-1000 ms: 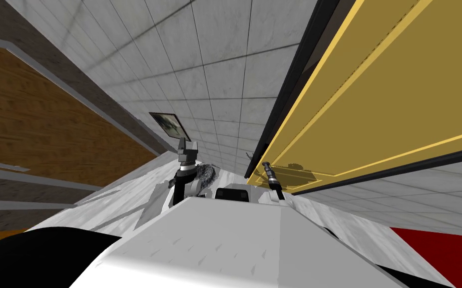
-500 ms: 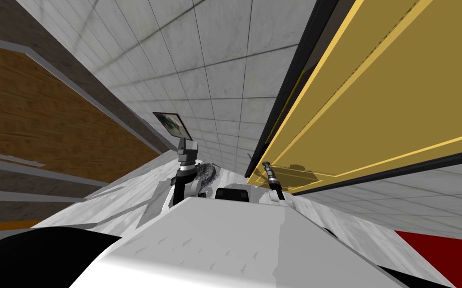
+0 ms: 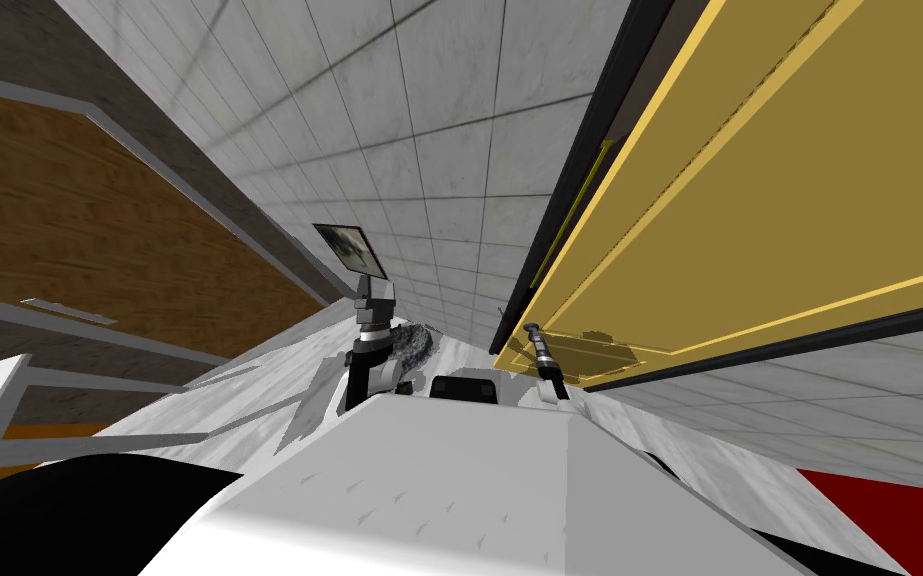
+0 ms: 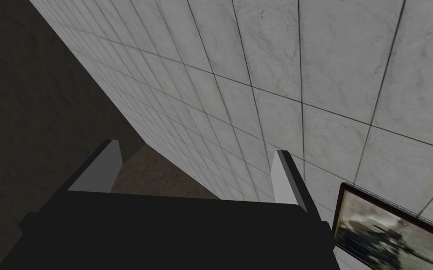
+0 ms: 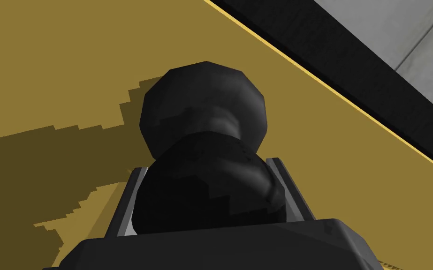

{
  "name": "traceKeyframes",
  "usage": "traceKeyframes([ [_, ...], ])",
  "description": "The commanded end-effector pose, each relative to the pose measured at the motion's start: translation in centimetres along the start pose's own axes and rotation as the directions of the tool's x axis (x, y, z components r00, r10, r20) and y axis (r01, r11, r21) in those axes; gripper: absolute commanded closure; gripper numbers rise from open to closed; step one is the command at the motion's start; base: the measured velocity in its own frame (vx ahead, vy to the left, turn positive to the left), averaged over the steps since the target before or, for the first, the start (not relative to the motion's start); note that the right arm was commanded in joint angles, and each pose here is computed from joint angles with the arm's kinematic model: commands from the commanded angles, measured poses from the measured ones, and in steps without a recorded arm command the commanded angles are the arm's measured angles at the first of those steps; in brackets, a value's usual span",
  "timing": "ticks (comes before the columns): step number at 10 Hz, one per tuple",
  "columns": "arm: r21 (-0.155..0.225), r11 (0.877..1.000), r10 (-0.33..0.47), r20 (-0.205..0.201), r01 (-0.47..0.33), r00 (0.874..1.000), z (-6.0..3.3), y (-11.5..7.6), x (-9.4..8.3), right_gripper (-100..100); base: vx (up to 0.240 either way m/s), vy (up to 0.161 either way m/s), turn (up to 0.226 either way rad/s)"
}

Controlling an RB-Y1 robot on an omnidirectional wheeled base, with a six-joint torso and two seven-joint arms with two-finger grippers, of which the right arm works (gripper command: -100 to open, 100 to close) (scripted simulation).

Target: Pull the door open

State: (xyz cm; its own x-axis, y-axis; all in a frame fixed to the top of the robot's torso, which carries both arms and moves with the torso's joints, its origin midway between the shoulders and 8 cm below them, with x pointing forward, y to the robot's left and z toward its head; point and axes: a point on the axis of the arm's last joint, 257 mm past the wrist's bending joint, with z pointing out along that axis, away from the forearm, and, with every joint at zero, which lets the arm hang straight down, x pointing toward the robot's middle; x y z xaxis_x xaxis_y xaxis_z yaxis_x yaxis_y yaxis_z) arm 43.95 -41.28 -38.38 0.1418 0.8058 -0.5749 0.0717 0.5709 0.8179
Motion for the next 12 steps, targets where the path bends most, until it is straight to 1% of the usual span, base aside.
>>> traceKeyframes([
  [1, -0.004, 0.999, 0.040, -0.007, -0.040, 0.999, 0.06, 0.40, 0.80, 100, -0.030, -0.011, 0.023],
  [2, -0.003, 0.996, 0.087, -0.004, -0.087, 0.996, 0.09, 0.41, 0.77, 100, -0.034, -0.017, 0.028],
  [3, -0.002, 0.993, 0.118, -0.002, -0.118, 0.993, 0.12, 0.41, 0.74, 100, -0.044, -0.021, 0.071],
  [4, -0.002, 0.991, 0.134, -0.002, -0.134, 0.991, 0.12, 0.41, 0.74, 100, -0.036, -0.016, 0.025],
  [5, -0.001, 0.985, 0.174, 0.001, -0.174, 0.985, 0.15, 0.42, 0.71, 100, -0.042, -0.016, 0.036],
  [6, -0.001, 0.983, 0.182, 0.001, -0.182, 0.983, 0.15, 0.42, 0.71, 100, -0.038, -0.011, 0.027],
  [7, -0.001, 0.974, 0.225, 0.004, -0.225, 0.974, 0.18, 0.42, 0.68, 100, -0.036, -0.009, 0.044],
  [8, -0.001, 0.973, 0.229, 0.004, -0.229, 0.973, 0.18, 0.42, 0.68, 100, -0.031, -0.015, 0.026],
  [9, 0.000, 0.963, 0.271, 0.007, -0.271, 0.962, 0.21, 0.42, 0.65, 100, -0.037, -0.016, 0.030],
  [10, 0.000, 0.961, 0.275, 0.007, -0.275, 0.961, 0.21, 0.42, 0.65, 100, -0.037, -0.009, 0.037],
  [11, 0.000, 0.948, 0.319, 0.010, -0.319, 0.948, 0.24, 0.42, 0.62, 100, -0.040, -0.018, 0.051],
  [12, 0.000, 0.947, 0.321, 0.010, -0.321, 0.947, 0.24, 0.42, 0.62, 100, -0.032, -0.015, 0.024],
])
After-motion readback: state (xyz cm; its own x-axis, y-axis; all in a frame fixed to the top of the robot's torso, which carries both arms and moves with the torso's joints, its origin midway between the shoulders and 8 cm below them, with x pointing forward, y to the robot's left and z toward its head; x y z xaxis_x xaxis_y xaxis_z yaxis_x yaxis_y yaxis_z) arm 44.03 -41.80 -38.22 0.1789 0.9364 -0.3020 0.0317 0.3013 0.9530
